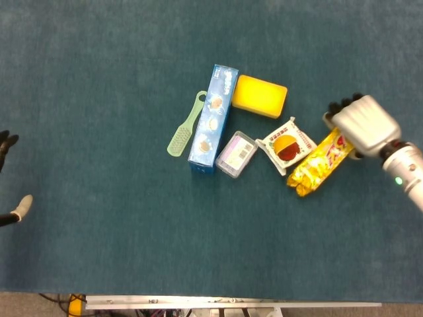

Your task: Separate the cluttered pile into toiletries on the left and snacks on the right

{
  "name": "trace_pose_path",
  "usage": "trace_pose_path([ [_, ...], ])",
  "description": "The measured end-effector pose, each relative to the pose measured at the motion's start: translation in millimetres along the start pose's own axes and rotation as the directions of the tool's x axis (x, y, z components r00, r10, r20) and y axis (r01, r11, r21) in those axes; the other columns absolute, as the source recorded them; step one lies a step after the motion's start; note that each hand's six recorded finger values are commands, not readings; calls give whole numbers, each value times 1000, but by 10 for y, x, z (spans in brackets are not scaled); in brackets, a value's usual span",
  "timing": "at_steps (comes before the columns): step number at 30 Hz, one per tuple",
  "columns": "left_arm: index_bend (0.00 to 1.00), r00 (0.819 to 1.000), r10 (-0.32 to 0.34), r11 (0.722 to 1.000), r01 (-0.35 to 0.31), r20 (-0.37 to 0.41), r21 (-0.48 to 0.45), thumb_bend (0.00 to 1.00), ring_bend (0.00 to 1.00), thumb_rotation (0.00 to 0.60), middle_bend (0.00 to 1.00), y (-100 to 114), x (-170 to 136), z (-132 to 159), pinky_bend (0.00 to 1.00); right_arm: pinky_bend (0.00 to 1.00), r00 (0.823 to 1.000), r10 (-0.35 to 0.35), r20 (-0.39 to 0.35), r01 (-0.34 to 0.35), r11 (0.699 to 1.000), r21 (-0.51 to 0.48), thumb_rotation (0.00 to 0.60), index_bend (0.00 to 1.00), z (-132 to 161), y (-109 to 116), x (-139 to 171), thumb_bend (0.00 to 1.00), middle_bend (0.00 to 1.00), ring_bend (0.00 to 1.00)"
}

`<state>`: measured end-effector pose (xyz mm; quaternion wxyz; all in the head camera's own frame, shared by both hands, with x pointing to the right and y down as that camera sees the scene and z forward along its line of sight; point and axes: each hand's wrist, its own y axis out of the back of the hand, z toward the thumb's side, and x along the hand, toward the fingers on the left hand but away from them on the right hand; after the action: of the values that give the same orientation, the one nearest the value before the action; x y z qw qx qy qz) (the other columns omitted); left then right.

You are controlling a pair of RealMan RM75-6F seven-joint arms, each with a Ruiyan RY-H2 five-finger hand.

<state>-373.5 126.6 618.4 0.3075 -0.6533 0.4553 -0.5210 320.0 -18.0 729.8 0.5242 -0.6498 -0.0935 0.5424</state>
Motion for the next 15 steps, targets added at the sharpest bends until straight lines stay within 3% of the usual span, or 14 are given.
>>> trace_pose_path([
  [10, 82, 1000, -2, 1000, 2, 11, 3, 264, 36, 600, 63, -4, 31, 40, 85, 348, 997, 20, 78, -19, 1000, -10, 600, 439, -267, -101, -8, 0, 344, 326],
  [15, 82, 1000, 1, 1000, -1, 6, 6, 264, 36, 600, 63, 6, 24, 30, 85, 350, 995, 39, 96, -39, 999, -1, 600, 185, -327, -80, -8, 0, 256, 232],
])
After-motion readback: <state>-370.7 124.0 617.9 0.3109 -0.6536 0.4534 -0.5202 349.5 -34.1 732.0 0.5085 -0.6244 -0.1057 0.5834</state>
